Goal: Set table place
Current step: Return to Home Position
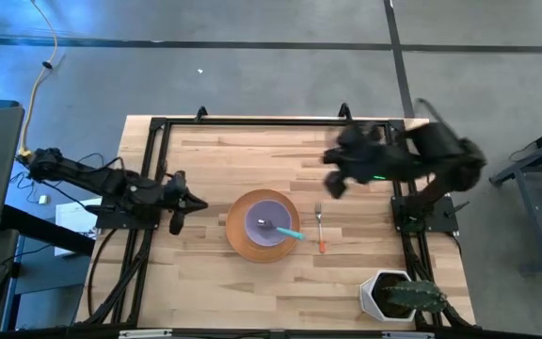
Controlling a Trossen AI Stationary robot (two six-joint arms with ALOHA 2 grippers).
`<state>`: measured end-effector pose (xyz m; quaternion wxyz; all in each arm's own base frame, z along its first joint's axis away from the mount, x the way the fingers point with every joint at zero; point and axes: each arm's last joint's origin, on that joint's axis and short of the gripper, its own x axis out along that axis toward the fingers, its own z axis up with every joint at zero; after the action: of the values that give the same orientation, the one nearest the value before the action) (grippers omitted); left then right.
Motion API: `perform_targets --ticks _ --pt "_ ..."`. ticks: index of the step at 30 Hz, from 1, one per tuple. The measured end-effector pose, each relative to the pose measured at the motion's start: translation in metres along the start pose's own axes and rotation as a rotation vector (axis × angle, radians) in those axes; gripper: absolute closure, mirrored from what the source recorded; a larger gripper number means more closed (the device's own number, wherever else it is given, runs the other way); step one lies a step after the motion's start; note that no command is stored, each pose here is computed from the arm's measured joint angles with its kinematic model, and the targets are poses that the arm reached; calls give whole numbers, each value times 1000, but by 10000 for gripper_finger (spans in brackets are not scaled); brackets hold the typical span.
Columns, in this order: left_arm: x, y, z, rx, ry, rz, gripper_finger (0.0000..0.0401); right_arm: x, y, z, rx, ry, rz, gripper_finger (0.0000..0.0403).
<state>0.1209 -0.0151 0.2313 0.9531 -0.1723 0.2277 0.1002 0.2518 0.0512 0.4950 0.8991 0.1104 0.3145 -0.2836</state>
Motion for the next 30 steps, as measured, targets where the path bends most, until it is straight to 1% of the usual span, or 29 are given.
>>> perform_targets --ticks 3,6,8,11,15,18,20,23,27,30 --pt "-3 8 -13 -17 -52 -27 392 -32 -11 -11 10 -104 -7 402" --pt "-3 16 -27 -35 -113 -31 398 -48 -20 -26 11 -162 -26 403" --pt "-1 19 -35 -50 -160 -44 396 -49 -23 -41 18 -166 -40 403" --pt "2 24 -46 -80 -216 -62 400 -41 -30 -68 44 -156 -80 403" --pt "7 30 -59 -132 -246 -85 400 -26 -44 -113 143 -170 -90 403" --pt "8 32 -63 -150 -254 -95 400 -14 -51 -144 218 -220 -15 403" --pt "7 31 -61 -140 -270 -111 401 -7 -56 -162 254 -264 63 403" --pt "7 31 -62 -129 -260 -94 401 3 -63 -184 286 -330 189 403" --pt "8 31 -63 -133 -259 -92 401 16 -71 -205 294 -451 337 403" --pt "8 31 -62 -135 -260 -92 401 22 -80 -214 297 -535 449 403"
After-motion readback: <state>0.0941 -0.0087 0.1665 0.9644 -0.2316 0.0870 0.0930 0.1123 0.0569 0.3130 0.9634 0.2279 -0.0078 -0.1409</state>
